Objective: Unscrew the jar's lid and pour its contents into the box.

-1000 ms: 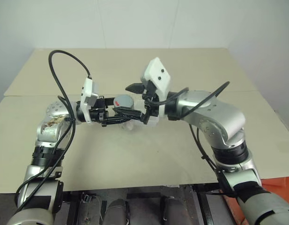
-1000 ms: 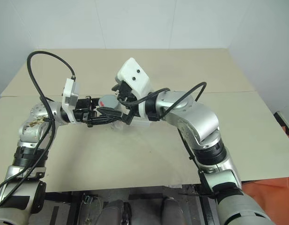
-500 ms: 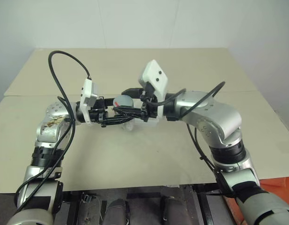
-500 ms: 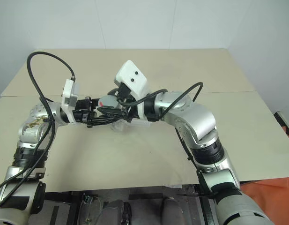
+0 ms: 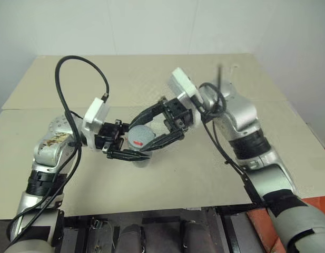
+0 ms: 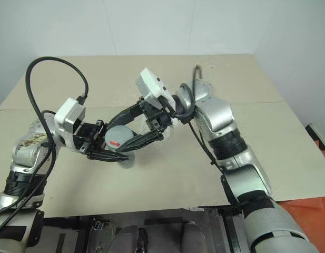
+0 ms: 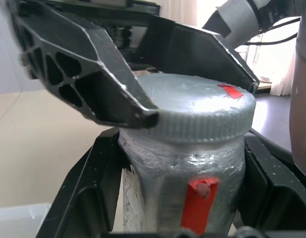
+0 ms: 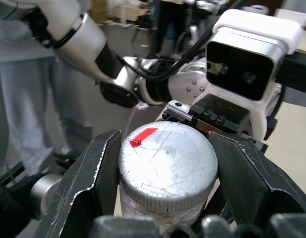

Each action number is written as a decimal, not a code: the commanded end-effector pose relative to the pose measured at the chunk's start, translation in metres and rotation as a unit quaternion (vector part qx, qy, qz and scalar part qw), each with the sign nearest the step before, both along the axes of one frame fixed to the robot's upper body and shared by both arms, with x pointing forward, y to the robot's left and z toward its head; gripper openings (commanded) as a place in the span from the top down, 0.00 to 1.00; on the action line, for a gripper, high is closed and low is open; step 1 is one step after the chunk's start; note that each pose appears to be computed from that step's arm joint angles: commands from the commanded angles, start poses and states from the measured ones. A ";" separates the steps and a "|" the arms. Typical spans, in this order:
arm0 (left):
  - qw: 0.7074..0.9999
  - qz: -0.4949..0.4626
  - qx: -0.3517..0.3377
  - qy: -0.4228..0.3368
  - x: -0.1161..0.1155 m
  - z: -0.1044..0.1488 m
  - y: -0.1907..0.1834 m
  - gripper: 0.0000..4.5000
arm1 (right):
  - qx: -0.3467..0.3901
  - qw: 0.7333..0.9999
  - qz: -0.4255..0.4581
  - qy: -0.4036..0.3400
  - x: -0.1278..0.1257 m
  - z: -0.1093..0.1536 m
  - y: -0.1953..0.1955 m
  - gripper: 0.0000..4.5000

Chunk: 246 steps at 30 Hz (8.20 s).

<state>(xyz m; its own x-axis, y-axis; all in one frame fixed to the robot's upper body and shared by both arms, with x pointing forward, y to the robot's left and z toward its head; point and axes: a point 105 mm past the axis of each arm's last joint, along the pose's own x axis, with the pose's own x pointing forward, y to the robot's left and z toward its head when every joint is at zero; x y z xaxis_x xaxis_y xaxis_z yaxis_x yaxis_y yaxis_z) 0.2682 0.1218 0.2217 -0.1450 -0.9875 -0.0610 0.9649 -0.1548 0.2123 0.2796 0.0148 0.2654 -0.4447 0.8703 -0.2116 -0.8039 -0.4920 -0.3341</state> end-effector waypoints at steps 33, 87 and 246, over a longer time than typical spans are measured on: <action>0.971 0.209 -0.113 -0.028 0.040 0.015 0.012 0.40 | 0.125 0.910 -0.396 -0.004 0.009 0.027 0.017 0.01; 0.973 0.200 -0.109 -0.026 0.046 0.017 0.013 0.40 | 0.141 0.914 -0.381 -0.009 0.010 0.034 0.016 0.01; 0.972 0.211 -0.097 -0.035 0.050 0.014 0.022 0.40 | 0.066 0.923 -0.380 -0.001 0.019 0.018 0.022 0.34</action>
